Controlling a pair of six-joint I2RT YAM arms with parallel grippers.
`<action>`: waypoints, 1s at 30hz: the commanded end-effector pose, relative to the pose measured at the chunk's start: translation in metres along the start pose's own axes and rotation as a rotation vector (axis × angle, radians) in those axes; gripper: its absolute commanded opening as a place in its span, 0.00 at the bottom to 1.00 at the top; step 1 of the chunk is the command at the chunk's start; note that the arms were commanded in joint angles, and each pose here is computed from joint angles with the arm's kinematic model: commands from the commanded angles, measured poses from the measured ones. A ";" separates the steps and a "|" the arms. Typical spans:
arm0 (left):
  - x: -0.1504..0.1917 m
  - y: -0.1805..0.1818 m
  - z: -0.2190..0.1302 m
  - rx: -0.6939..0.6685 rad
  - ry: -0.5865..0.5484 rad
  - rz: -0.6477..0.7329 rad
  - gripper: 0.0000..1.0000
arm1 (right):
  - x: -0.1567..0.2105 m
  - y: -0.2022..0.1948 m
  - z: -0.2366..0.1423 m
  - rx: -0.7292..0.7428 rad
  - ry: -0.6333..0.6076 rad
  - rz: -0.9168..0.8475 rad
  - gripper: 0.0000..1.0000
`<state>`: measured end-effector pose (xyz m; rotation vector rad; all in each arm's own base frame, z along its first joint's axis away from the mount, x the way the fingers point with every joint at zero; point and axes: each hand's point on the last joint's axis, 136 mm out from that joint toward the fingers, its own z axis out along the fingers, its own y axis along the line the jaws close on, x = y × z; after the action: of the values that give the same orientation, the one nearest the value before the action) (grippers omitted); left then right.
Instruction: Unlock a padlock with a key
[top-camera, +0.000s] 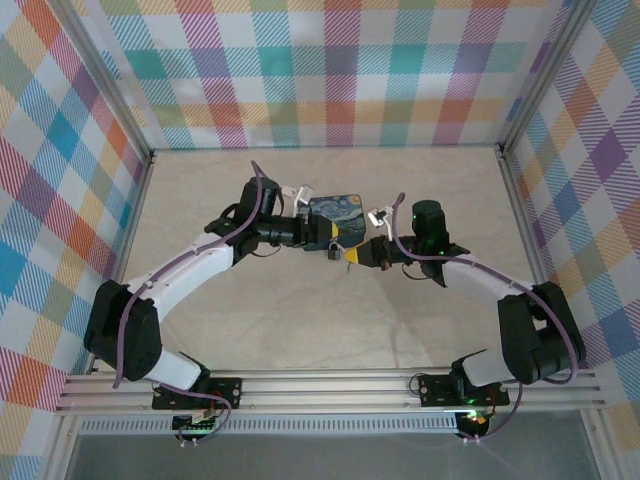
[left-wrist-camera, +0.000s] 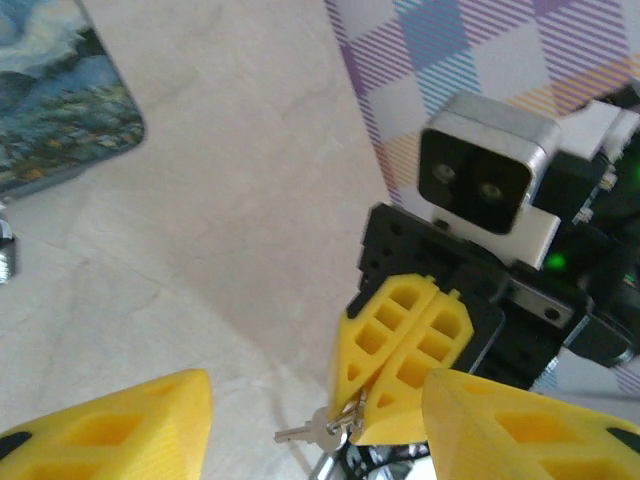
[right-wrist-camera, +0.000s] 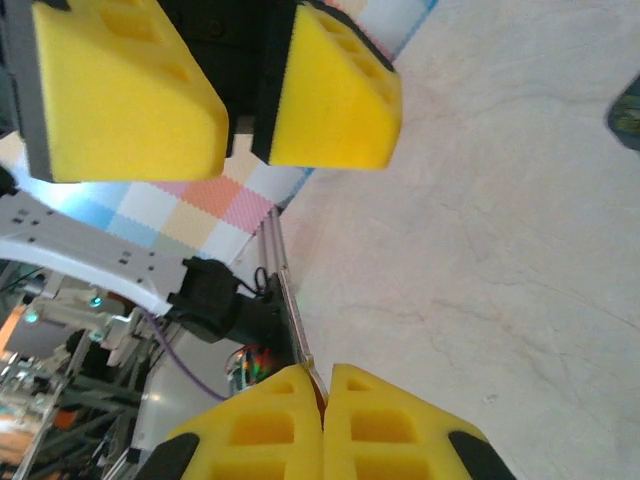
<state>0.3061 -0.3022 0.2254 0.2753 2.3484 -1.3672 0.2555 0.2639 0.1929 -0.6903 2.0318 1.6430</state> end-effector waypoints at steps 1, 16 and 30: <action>-0.010 0.030 -0.002 -0.186 -0.102 -0.081 0.60 | 0.005 -0.016 -0.005 0.115 -0.017 0.007 0.00; 0.033 0.113 0.064 -0.766 -0.158 -0.045 0.64 | 0.011 -0.107 -0.075 0.704 -0.143 0.241 0.00; 0.034 0.163 0.106 -0.926 -0.147 0.006 0.57 | 0.016 -0.103 -0.069 0.648 -0.141 0.264 0.00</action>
<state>0.3517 -0.3136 0.0356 -0.1057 2.5874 -0.2507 0.3062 0.1752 0.1113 -0.0871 2.4376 0.9599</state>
